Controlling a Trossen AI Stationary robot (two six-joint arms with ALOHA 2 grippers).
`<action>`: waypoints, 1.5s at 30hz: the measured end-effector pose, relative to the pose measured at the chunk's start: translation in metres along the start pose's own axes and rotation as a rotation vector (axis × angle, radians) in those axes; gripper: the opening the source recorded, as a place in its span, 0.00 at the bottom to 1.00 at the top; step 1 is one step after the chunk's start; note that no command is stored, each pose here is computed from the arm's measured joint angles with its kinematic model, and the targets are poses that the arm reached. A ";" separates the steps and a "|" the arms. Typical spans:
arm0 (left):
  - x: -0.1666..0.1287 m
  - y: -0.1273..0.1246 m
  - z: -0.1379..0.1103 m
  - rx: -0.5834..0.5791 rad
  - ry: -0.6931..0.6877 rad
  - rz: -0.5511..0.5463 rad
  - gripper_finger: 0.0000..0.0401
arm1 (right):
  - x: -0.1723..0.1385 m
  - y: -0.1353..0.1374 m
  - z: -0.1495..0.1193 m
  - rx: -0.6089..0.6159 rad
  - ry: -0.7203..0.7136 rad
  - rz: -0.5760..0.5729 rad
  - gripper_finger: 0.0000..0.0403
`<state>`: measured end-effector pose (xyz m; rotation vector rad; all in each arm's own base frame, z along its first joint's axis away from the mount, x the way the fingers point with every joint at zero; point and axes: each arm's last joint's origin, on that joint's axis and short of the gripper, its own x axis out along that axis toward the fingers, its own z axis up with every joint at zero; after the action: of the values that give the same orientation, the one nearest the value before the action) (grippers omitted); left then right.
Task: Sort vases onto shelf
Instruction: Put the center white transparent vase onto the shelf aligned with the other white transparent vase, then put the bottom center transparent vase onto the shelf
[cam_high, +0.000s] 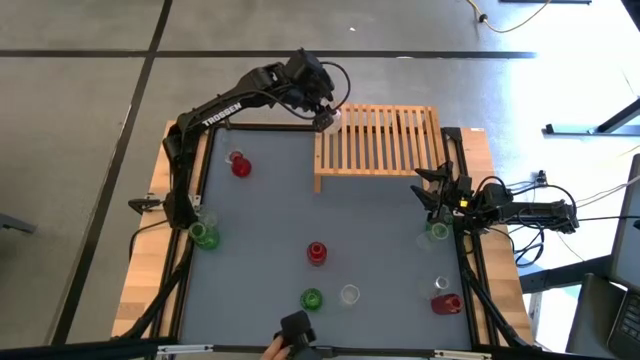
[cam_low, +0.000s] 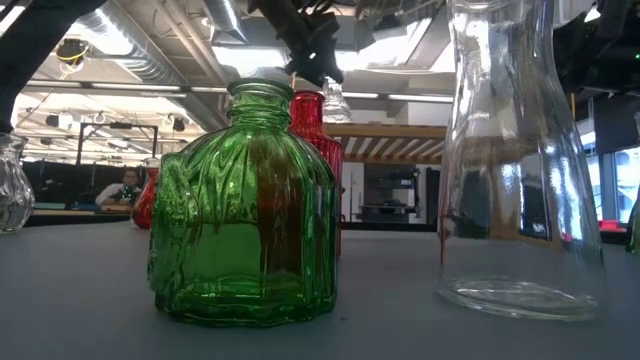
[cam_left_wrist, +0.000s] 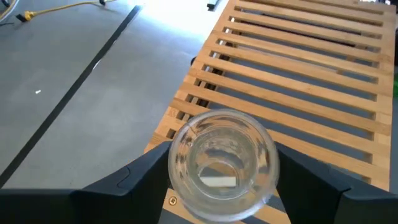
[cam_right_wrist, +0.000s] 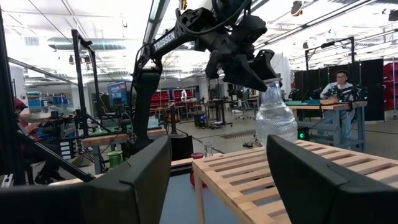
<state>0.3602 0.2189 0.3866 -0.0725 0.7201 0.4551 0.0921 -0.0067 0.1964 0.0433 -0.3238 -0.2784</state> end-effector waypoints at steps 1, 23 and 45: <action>0.000 0.000 0.000 0.000 0.000 0.000 0.66 | 0.000 0.000 0.000 0.000 0.000 0.000 0.62; -0.043 -0.024 0.024 0.046 -0.146 -0.027 0.71 | 0.000 0.000 0.000 0.000 -0.001 0.000 0.62; -0.128 -0.216 -0.011 0.240 -0.066 -0.295 0.71 | 0.000 0.000 0.001 0.007 -0.010 0.002 0.62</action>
<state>0.3610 -0.0266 0.4417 0.0618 0.6813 0.0869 0.0917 -0.0067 0.1976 0.0480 -0.3351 -0.2752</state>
